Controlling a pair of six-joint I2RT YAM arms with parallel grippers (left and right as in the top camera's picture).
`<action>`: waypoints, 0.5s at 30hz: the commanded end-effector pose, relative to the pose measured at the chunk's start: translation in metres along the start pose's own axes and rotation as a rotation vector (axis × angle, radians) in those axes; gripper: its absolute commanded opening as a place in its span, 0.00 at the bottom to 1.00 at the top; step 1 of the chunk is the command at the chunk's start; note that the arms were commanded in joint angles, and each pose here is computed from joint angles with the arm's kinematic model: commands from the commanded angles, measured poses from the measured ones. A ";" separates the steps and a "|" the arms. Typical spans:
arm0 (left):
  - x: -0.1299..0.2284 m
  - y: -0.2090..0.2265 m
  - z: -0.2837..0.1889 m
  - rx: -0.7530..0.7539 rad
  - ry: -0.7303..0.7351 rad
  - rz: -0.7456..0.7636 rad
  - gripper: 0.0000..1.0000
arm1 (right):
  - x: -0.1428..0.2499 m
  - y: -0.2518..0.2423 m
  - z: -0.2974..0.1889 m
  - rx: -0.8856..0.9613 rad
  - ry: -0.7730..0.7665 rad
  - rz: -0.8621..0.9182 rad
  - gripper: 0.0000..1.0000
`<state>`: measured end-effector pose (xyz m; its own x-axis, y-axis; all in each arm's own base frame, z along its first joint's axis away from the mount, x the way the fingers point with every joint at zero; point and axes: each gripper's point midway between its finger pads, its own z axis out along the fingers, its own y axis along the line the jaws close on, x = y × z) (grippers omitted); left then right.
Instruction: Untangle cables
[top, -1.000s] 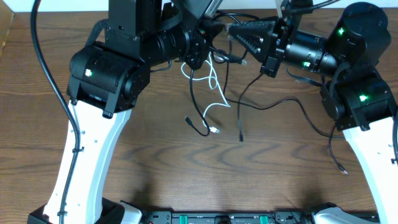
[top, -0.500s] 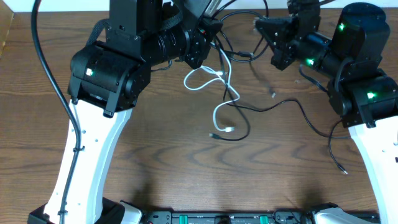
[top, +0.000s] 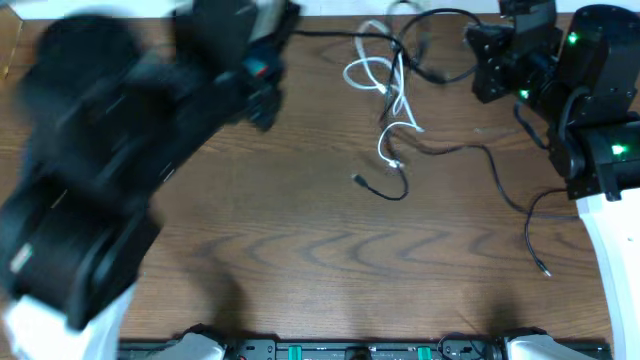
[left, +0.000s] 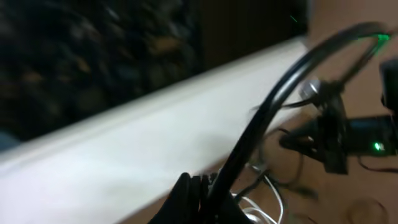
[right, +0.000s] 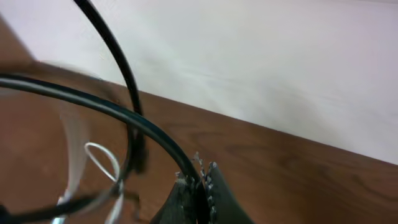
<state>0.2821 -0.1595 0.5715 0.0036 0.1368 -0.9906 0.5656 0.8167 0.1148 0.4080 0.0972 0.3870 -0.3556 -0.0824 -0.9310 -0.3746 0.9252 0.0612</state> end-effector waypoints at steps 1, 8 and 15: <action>-0.022 0.023 -0.038 -0.165 -0.073 0.004 0.07 | -0.003 -0.031 -0.011 0.124 -0.007 -0.017 0.01; -0.032 0.038 -0.071 -0.280 -0.113 0.026 0.07 | 0.000 -0.068 -0.019 0.278 0.013 -0.046 0.01; -0.034 0.064 -0.087 -0.446 -0.113 0.033 0.08 | 0.006 -0.101 -0.032 0.416 0.049 -0.091 0.01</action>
<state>0.2519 -0.0927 0.6053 0.0882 0.1206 -0.9888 0.2984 0.9439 0.1417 0.4189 0.0245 0.3792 -0.3808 -0.1360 -0.9146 -0.1465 0.9855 -0.0856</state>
